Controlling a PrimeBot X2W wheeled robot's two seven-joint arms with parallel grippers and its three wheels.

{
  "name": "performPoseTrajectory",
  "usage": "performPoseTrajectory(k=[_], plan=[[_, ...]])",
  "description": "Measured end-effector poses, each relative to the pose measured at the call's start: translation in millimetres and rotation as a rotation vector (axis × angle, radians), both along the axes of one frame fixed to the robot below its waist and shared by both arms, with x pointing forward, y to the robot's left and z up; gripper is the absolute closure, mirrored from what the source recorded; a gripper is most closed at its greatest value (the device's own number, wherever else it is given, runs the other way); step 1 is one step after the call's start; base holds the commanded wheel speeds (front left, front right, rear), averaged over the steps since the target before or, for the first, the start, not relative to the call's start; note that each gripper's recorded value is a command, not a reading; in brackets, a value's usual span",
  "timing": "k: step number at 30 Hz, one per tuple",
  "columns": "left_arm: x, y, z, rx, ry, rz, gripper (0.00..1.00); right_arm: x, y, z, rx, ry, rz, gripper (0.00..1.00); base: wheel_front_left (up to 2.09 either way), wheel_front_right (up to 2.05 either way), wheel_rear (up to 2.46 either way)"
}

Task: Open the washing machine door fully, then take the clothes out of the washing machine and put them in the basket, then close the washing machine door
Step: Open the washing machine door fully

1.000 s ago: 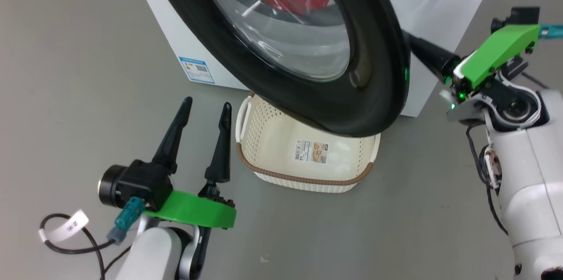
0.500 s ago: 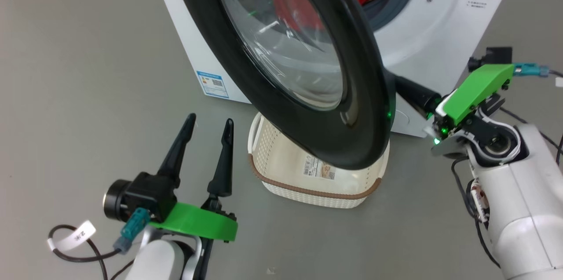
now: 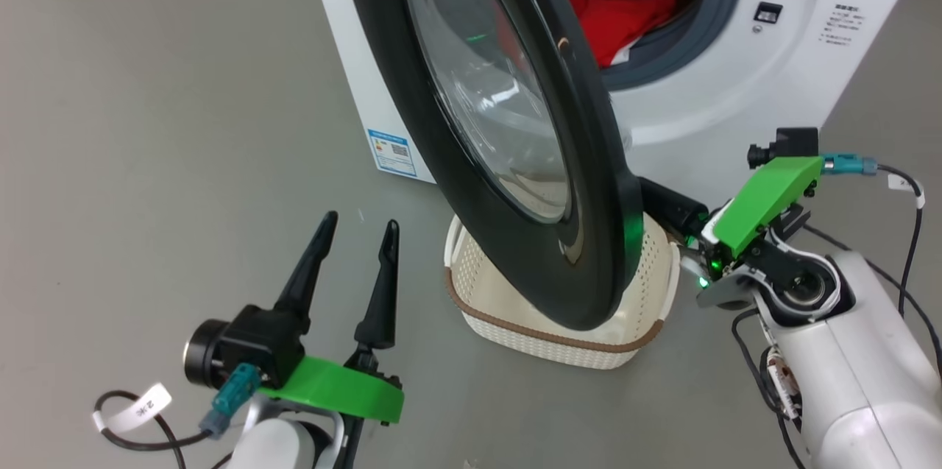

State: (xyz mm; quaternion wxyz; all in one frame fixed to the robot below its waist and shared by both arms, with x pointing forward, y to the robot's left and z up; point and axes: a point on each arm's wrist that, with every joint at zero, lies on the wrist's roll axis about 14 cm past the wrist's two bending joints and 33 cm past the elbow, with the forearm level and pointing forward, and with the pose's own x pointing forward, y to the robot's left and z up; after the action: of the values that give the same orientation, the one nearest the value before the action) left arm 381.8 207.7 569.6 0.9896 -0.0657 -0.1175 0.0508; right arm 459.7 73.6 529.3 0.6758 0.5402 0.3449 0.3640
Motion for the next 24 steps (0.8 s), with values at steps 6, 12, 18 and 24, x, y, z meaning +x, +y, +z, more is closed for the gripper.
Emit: performPoseTrajectory(k=[6, 12, 18, 24], plan=[[-9.8, 8.1, 2.5, -0.005, -0.007, 0.026, 0.00, -17.8, 17.1, 0.5, 0.012, 0.004, 0.061, 1.00, 0.00, 0.00, 0.00], [-18.9, 17.3, 6.2, -0.004, -0.017, 0.054, 0.00, -33.0, 35.0, -0.2, 0.013, 0.007, 0.121, 1.00, 0.00, 0.00, 0.00], [-27.0, 25.6, 8.5, -0.002, -0.022, 0.083, 0.00, -45.2, 53.3, 2.7, 0.027, 0.011, 0.177, 1.00, 0.00, 0.00, 0.00], [-35.3, 35.6, 9.1, -0.005, -0.023, 0.119, 0.00, -56.0, 70.6, 3.5, 0.030, 0.011, 0.231, 1.00, 0.00, 0.00, 0.00]])
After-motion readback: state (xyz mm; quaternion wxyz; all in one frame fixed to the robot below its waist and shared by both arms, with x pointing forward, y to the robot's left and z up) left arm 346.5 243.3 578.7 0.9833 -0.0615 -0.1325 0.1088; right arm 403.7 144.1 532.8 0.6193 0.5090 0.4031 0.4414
